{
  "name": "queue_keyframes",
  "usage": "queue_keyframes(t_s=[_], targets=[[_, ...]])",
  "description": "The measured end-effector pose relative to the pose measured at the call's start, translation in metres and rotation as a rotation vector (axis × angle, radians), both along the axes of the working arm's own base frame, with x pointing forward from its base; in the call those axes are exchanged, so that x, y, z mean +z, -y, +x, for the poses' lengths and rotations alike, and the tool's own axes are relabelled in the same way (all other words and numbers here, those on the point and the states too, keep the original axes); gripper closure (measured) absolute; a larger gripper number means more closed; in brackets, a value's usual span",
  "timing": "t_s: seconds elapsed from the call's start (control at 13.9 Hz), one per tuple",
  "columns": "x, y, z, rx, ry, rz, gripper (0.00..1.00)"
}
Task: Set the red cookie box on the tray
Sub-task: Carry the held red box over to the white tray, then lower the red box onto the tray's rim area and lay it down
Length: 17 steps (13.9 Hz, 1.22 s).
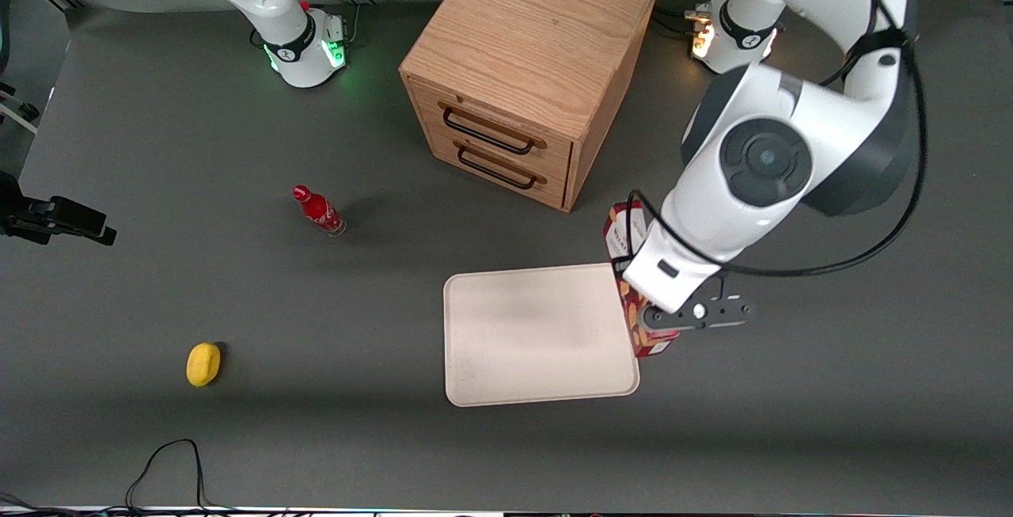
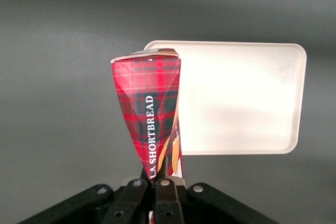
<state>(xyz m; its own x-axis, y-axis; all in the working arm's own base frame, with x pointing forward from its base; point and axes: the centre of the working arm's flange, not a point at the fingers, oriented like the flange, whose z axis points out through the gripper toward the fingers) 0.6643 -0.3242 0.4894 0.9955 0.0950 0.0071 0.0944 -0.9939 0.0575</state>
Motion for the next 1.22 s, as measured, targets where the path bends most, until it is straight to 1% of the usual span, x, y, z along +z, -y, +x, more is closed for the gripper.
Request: queue_keyframes(t_s=[0.22, 0.36, 0.5, 0.72, 0.79, 1.08, 1.22], targets=[[-0.069, 0.008, 0.019, 0.004, -0.019, 0.006, 0.98], [-0.113, 0.011, 0.027, 0.005, -0.036, 0.012, 0.98], [-0.149, 0.011, 0.031, -0.006, -0.061, 0.024, 0.98], [-0.185, 0.01, 0.031, -0.027, -0.099, 0.041, 0.98], [-0.194, 0.01, 0.031, -0.027, -0.102, 0.042, 0.98], [-0.219, 0.012, 0.033, -0.026, -0.07, 0.025, 0.98], [-0.224, 0.012, 0.032, -0.025, -0.068, 0.024, 0.98]])
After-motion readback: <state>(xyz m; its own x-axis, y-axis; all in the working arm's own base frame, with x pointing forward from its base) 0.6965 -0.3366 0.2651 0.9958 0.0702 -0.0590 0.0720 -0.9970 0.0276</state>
